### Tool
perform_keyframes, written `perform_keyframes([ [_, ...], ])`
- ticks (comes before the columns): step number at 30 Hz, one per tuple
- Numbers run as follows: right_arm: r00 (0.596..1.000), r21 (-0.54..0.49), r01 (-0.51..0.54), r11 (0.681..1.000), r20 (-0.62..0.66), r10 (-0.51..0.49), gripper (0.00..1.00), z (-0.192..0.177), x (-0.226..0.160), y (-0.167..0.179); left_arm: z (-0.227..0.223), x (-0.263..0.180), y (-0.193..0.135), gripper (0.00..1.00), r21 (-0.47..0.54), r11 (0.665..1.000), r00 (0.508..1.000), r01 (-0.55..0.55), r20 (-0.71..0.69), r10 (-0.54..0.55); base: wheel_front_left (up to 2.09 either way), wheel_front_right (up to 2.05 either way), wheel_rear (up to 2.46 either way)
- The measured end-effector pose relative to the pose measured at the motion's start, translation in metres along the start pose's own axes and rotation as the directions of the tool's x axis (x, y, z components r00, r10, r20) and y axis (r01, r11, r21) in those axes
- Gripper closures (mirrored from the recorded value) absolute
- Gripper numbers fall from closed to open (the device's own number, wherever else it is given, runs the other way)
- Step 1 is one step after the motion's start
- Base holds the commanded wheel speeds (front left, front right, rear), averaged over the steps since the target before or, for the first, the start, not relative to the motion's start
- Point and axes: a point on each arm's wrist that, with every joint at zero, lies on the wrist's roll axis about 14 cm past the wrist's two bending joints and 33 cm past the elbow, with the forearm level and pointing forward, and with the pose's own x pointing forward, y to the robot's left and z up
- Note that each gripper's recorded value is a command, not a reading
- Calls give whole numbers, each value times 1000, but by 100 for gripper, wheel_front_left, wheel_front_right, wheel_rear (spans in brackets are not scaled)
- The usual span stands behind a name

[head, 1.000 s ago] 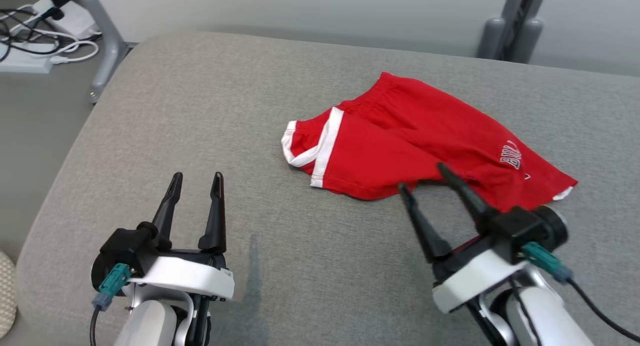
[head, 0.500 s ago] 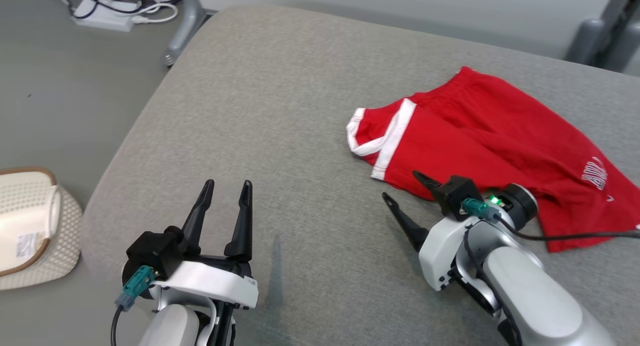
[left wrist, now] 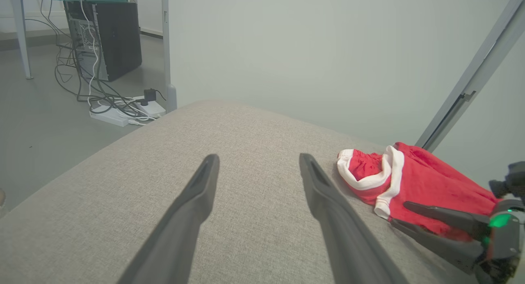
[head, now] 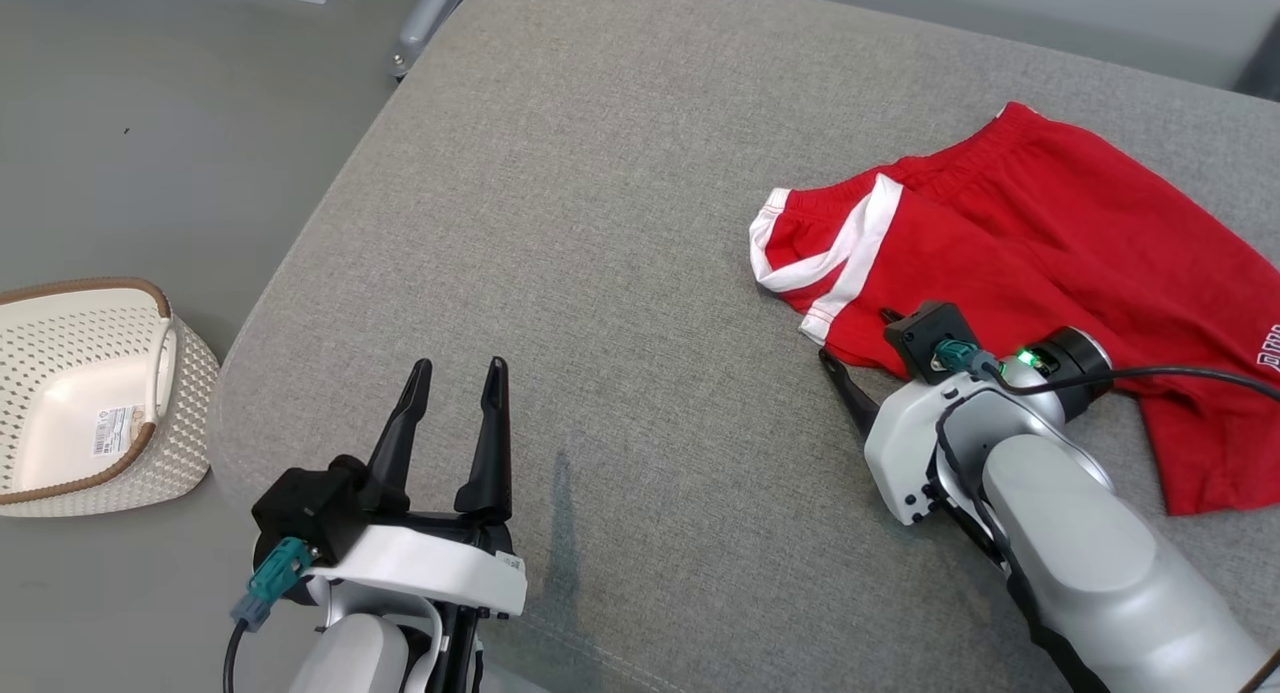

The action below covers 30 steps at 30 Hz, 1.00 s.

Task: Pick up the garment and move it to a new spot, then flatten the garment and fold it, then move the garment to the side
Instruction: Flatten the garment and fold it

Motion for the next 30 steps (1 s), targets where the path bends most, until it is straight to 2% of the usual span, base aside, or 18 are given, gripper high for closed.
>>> perform_keyframes([
  [7, 1000, 16, 6, 1000, -20, -6, 0, -8, 7, -4, -2, 1, -1, 0, -6, 1000, 1000, -5, -5, 5, 0, 0, 0],
  [8, 1000, 20, 8, 1000, -20, -8, 42, -8, 8, -5, -2, 1, -1, 0, -6, 1000, 1000, -5, -6, 5, 0, 0, 0],
  [9, 1000, 22, 9, 1000, -22, -9, 67, -9, 8, -5, -2, 1, -1, 0, -6, 1000, 1000, -5, -6, 5, 0, 0, 0],
  [10, 1000, 25, 10, 1000, -20, -10, 100, -9, 8, -5, -2, 1, -1, 0, -5, 1000, 1000, -5, -7, 5, 0, 0, 0],
  [20, 997, 94, 54, 994, 48, -59, 100, 4, -3, -10, -3, -2, -8, 0, -10, 1000, 1000, 29, -9, -29, 0, 0, 0],
  [30, 985, 144, 94, 985, 129, -113, 100, 22, -41, -10, -1, 5, -29, 0, -5, 993, 993, 117, 7, -117, 0, 0, 0],
])
